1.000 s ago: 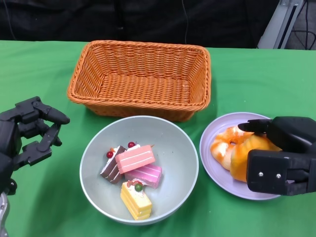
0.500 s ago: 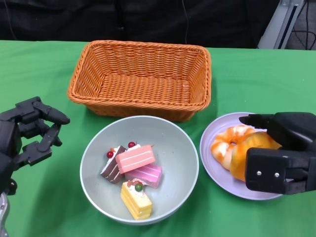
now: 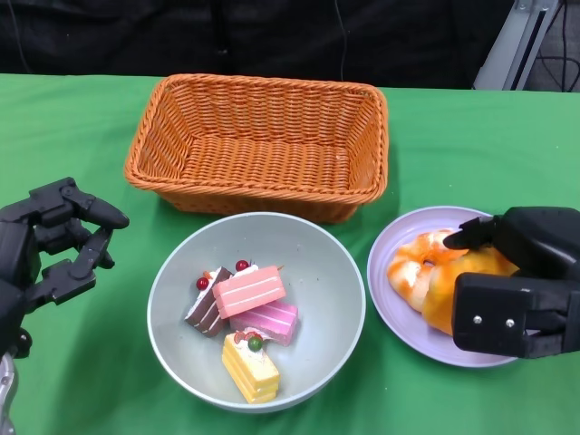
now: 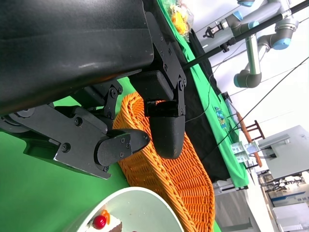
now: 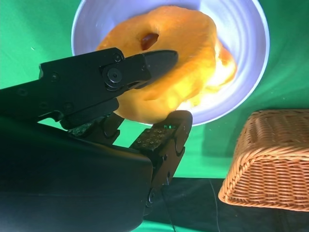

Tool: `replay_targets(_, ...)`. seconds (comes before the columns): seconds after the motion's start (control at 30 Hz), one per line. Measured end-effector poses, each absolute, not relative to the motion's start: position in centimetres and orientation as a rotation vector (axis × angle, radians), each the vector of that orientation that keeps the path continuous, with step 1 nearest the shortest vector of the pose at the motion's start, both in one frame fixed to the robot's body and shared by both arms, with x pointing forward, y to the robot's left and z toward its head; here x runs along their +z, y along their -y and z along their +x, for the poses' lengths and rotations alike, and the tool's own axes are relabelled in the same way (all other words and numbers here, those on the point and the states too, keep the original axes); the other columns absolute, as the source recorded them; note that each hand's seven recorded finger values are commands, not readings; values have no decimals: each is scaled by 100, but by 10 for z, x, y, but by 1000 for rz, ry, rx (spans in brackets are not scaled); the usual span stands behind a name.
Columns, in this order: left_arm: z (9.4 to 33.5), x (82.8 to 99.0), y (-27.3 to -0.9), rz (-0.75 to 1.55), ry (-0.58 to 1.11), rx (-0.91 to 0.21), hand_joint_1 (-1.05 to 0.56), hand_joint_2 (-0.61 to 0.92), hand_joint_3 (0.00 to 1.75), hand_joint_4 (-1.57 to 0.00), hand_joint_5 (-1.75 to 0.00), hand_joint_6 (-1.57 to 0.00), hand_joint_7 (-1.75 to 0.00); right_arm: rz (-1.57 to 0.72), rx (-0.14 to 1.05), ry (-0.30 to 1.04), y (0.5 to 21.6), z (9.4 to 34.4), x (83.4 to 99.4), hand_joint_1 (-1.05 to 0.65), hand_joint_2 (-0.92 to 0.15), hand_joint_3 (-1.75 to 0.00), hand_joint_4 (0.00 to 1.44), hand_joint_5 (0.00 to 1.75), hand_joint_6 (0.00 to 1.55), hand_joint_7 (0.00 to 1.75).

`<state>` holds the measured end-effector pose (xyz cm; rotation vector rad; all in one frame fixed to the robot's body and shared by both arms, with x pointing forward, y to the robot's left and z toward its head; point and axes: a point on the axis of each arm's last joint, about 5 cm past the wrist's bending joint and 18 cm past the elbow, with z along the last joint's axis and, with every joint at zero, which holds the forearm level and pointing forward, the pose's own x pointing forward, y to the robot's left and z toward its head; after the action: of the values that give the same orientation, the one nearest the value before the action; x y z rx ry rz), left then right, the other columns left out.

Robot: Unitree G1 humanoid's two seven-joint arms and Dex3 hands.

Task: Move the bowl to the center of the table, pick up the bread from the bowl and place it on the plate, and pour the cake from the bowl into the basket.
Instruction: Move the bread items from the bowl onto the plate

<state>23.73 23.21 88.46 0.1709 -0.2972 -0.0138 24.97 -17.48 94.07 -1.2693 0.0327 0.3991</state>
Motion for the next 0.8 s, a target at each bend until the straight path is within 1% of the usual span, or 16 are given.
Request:
replay_targets(0.07, 237, 885, -232, 171, 297, -14, -5, 73, 74, -80, -150, -84, -110, -1270, 399, -32, 175, 250, 941, -28, -87, 0, 124, 18, 94, 6)
replay_targets(0.1, 237, 885, -232, 171, 297, -14, -5, 73, 74, -80, -150, -84, -110, -1271, 398, -32, 175, 250, 941, -27, -87, 0, 126, 25, 96, 5)
replay_targets(0.13, 237, 885, -232, 171, 297, -14, -5, 73, 74, -80, -150, -84, -110, -1271, 397, -30, 175, 251, 941, -26, -87, 0, 120, 46, 99, 3)
replay_targets(0.17, 237, 885, -232, 171, 297, -14, -6, 73, 73, -80, -150, -84, -110, -1272, 397, -26, 175, 251, 941, -25, -88, 0, 109, 72, 102, 2)
replay_targets(0.2, 237, 885, -232, 171, 297, -14, -6, 73, 73, -81, -150, -84, -110, -1273, 398, -22, 175, 251, 940, -24, -88, 0, 105, 82, 103, 1)
replay_targets(0.27, 237, 885, -232, 171, 297, -14, -6, 73, 73, -81, -150, -84, -110, -1274, 401, -15, 175, 251, 939, -23, -89, 0, 99, 95, 105, 1)
replay_targets(0.3, 237, 885, -232, 171, 297, -14, -6, 73, 73, -81, -150, -84, -110, -1275, 402, -15, 175, 251, 939, -23, -89, 0, 96, 97, 106, 1)
replay_targets(0.37, 237, 885, -232, 171, 297, -14, -7, 73, 73, -81, -150, -84, -109, -1277, 404, -8, 175, 251, 938, -24, -89, 0, 96, 95, 108, 1)
replay_targets(0.5, 237, 885, -232, 171, 297, -14, -7, 73, 73, -80, -150, -84, -109, -1278, 401, 4, 175, 251, 938, -24, -89, 0, 94, 98, 110, 1)
replay_targets(0.57, 237, 885, -232, 170, 297, -14, -7, 73, 73, -80, -150, -84, -109, -1277, 399, 3, 175, 251, 938, -25, -89, 0, 92, 96, 110, 1)
replay_targets(0.8, 238, 886, -232, 171, 305, -16, -6, 74, 73, -80, -151, -84, -109, -1229, 411, -42, 178, 252, 940, -26, -89, 0, 94, 84, 120, 5)
